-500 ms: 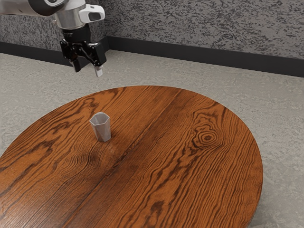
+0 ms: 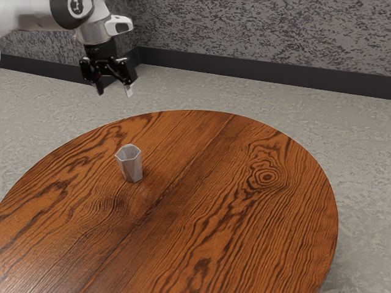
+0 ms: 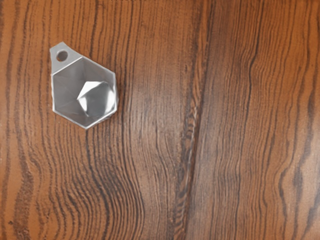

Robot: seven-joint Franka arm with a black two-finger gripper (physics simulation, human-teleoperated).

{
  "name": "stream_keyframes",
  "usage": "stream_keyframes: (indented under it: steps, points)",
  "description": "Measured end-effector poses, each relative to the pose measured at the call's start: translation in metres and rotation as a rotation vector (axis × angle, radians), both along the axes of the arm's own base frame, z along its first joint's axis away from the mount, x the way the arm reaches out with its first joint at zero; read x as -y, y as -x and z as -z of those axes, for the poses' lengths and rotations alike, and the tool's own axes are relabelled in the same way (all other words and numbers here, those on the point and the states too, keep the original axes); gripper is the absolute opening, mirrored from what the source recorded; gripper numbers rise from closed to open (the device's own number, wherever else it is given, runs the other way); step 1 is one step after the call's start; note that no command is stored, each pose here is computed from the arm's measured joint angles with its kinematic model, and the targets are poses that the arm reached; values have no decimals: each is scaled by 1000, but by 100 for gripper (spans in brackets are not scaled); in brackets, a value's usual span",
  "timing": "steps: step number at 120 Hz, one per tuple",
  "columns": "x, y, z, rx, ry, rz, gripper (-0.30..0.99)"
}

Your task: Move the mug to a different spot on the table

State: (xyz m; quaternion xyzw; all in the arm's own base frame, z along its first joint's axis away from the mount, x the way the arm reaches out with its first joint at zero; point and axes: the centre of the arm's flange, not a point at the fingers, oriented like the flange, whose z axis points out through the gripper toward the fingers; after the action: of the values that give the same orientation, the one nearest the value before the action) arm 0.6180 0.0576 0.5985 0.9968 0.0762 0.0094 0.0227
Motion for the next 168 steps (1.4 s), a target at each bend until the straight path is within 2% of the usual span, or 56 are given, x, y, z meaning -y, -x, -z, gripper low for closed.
stream_keyframes:
  steps: [13, 29, 54, 93, 117, 168]
  points:
    - [0, -7, 8, 4, 25, -71, 69]
    - [-5, -23, 41, -25, 56, -180, 69]
    - [-46, -47, 90, -20, 39, -333, 69]
    - [-77, -82, 151, 1, 5, -406, 69]
    - [-92, -94, 196, -32, 12, -423, 69]
    - [-123, -107, 251, -48, 45, -459, 69]
